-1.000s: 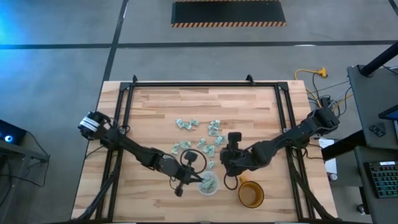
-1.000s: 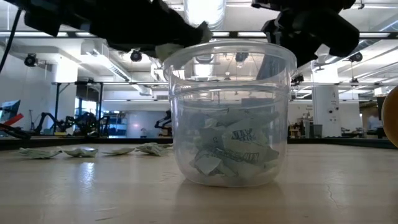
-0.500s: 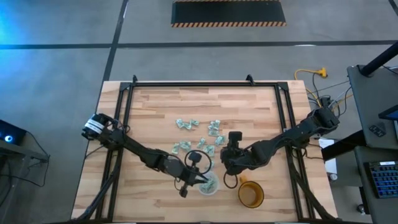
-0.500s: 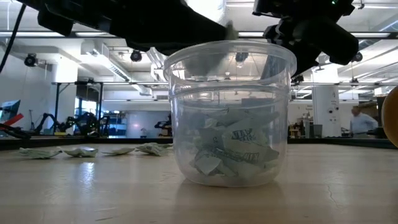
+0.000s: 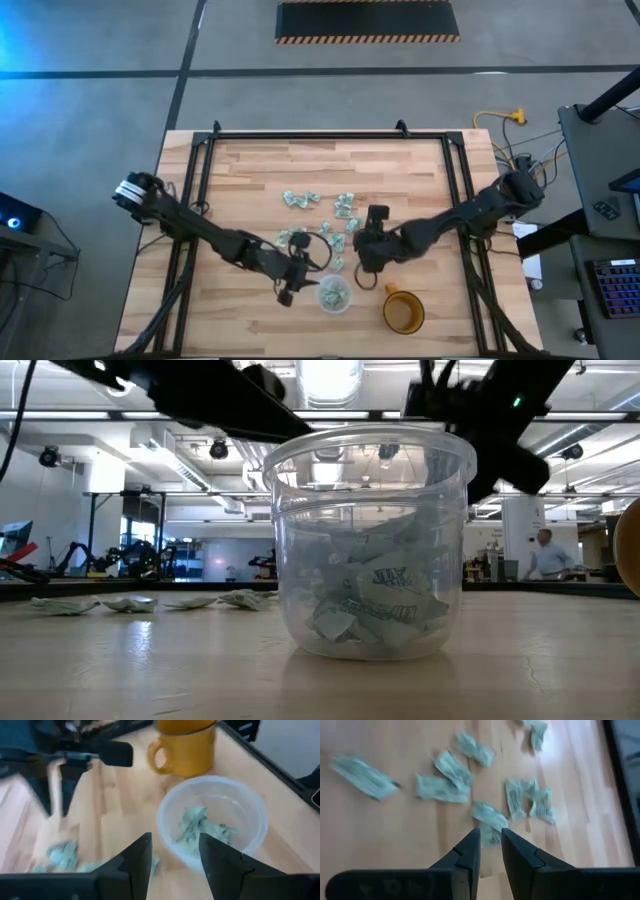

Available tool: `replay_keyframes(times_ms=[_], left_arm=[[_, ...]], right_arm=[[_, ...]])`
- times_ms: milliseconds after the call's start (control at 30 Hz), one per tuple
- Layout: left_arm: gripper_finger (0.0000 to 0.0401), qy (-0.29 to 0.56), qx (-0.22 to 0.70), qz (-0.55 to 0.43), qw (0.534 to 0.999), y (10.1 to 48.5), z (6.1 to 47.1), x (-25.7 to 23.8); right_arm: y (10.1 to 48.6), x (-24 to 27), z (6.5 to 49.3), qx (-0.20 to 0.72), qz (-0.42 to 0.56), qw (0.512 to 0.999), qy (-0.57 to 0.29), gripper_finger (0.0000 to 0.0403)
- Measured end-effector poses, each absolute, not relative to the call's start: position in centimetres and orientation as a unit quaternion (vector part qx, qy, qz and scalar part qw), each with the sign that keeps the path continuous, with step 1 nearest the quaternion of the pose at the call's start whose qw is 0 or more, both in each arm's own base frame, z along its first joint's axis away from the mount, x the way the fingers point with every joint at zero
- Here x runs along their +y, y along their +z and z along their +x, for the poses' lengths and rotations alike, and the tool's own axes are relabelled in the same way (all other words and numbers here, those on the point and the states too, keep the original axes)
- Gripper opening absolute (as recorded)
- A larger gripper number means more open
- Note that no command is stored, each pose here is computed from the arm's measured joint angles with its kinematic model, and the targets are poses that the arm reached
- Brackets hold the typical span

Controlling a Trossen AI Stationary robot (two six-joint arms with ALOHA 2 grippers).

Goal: Pick and place Stevia / Truvia into bins
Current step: Put the stevia packet into the transparent bin

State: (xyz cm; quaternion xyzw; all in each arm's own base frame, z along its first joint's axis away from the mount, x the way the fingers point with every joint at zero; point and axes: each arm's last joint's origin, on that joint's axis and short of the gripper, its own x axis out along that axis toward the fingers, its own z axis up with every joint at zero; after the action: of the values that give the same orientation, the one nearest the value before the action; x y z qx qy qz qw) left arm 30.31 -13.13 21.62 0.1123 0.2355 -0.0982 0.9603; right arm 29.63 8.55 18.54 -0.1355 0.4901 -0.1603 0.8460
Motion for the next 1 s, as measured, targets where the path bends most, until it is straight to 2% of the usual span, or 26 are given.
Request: replay_keyframes(times_ms=[200,433,633,800,1000], left_arm=[[0.0148,-0.092,0.231,0.072,0.966,23.6,28.0,-12.3],[0.0148,-0.093,0.228,0.070,0.967,23.4,26.9,-11.9],[0.0148,-0.091,0.233,0.069,0.966,23.1,26.9,-11.8],[0.0148,-0.088,0.233,0.059,0.967,23.1,26.9,-11.8],[0.0148,-0.088,0.234,0.059,0.967,23.0,26.9,-11.8]], right_arm=[[17.6,4.0,30.5,0.533,-0.075,0.838,-0.095,0.0068],[17.3,-0.6,31.0,0.535,0.012,0.844,-0.040,0.0068],[16.2,-1.4,30.6,0.527,0.027,0.849,-0.014,0.0068],[16.0,-1.4,30.5,0.528,0.047,0.848,-0.024,0.0069],[15.6,-1.5,30.4,0.523,0.082,0.847,-0.049,0.0096]])
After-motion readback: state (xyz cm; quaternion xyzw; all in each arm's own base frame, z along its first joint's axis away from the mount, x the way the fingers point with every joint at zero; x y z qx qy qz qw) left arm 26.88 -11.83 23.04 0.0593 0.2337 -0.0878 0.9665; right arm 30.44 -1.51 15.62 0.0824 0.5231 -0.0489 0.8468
